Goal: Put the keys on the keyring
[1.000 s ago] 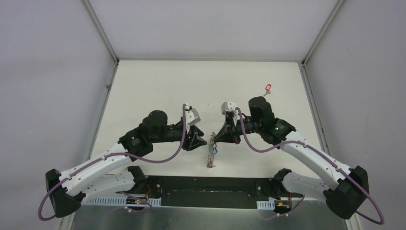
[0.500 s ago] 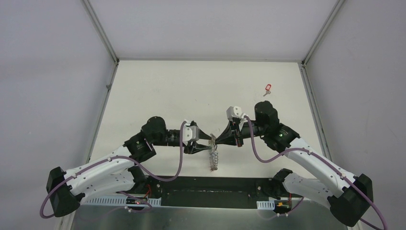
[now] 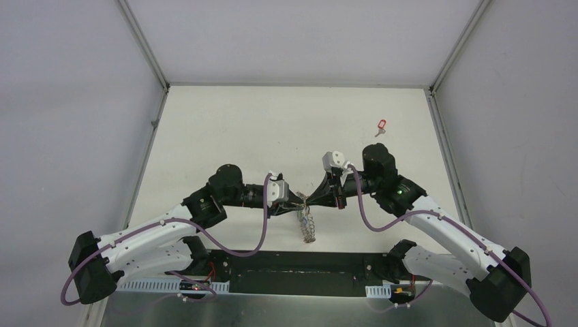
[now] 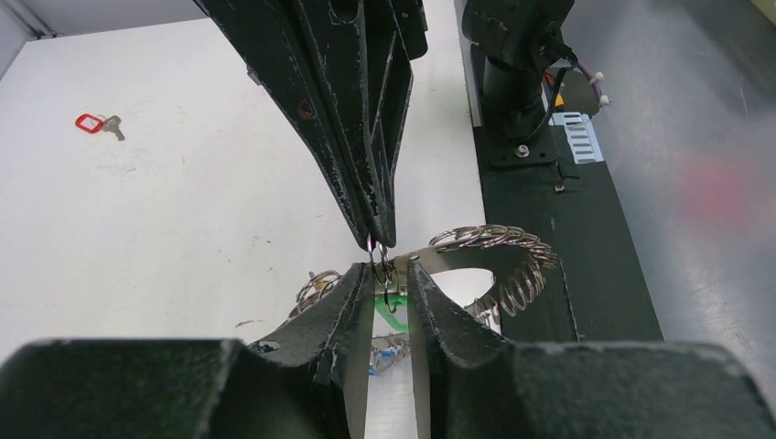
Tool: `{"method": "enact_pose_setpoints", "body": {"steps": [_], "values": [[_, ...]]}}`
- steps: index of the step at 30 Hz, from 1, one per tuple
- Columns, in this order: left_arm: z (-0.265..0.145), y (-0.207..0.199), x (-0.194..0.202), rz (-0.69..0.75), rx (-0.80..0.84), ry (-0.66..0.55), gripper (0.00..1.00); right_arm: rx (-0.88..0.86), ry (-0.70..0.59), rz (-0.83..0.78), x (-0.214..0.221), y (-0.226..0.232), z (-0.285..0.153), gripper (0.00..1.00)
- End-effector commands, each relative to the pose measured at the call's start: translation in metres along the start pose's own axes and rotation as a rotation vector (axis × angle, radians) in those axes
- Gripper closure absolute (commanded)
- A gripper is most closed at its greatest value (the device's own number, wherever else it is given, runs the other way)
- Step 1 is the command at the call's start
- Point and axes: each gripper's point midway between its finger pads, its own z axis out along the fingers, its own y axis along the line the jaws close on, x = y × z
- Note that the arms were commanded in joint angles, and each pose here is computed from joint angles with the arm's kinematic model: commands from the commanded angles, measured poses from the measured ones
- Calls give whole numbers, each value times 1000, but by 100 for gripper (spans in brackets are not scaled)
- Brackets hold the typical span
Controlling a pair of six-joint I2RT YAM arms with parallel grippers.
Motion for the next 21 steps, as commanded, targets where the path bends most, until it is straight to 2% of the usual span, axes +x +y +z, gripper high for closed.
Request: {"method": "enact_pose_setpoints", "body": {"steps": [1, 6, 9, 12, 15, 18, 21], "values": [[3, 7, -31, 51, -24, -78, 80, -38, -69, -121, -30, 6, 0, 100], [5, 11, -29, 6, -48, -70, 88, -34, -65, -118, -28, 4, 0, 100], [4, 13, -30, -18, -66, -70, 98, -33, -63, -117, -28, 3, 1, 100], [1, 16, -34, -44, -94, -65, 100, -25, -59, -120, -27, 1, 1, 99], [-4, 19, -37, -85, -130, -31, 100, -20, -54, -133, -27, 1, 0, 86], [-10, 18, -38, -125, -135, 23, 100, -11, -51, -143, -31, 1, -2, 64], [-14, 13, -40, -167, -129, 77, 100, -1, -52, -156, -36, 2, -4, 47]]}}
